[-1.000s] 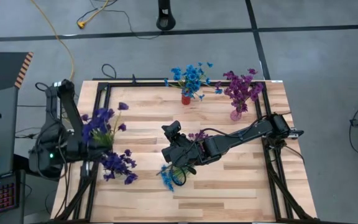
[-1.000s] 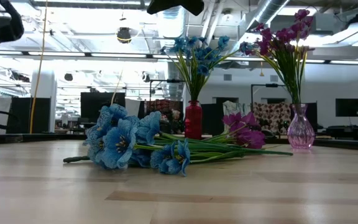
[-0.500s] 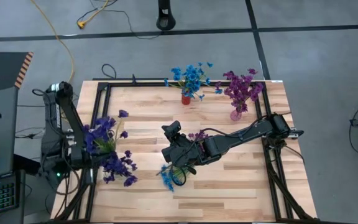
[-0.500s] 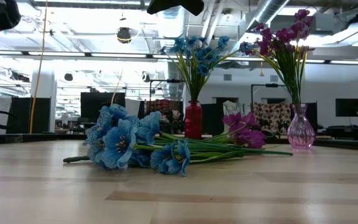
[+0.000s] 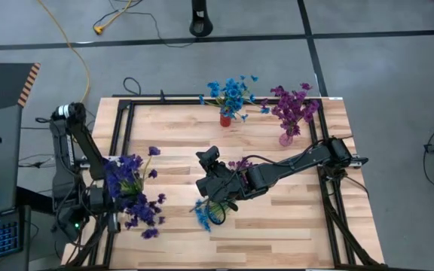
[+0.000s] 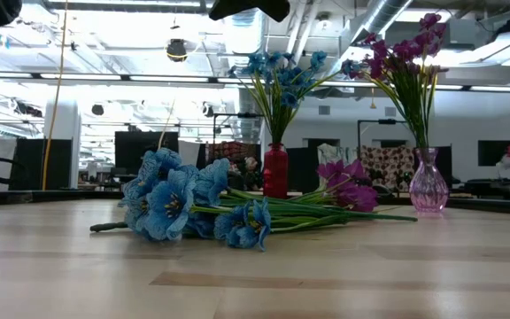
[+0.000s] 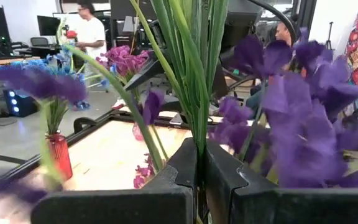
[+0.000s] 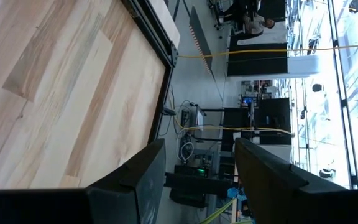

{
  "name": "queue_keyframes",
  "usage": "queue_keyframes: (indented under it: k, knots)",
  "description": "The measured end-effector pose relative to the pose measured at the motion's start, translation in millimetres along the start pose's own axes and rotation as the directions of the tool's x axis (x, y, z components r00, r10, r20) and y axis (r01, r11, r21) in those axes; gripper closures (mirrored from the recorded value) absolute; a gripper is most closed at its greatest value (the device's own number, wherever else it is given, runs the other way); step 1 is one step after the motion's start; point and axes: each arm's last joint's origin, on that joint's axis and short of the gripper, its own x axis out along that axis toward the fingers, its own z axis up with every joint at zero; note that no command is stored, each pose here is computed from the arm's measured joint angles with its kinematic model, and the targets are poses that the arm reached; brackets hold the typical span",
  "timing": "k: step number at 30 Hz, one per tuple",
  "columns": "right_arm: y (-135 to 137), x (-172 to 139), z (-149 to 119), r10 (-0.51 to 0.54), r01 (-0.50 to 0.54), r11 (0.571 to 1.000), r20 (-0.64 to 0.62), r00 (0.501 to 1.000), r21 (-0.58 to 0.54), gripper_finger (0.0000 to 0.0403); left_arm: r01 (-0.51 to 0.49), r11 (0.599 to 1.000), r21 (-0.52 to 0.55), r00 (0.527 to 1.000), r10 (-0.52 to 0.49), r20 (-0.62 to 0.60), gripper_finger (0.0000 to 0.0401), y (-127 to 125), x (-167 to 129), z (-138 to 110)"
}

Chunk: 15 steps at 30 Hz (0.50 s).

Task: Sort flowers into vase by color
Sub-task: Put the dark blue flowers into the transparent vase

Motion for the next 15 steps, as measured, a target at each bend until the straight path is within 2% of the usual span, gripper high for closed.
queue_keyframes:
  k: [15]
  knots:
    - [0.4, -0.2, 0.6, 0.015, -0.015, 1.000, 0.019, 1.000, 0.003, 0.0184, 0.001, 1.000, 0.008, 1.000, -0.001, -0.001, 0.0401, -1.1, 0.0, -1.8]
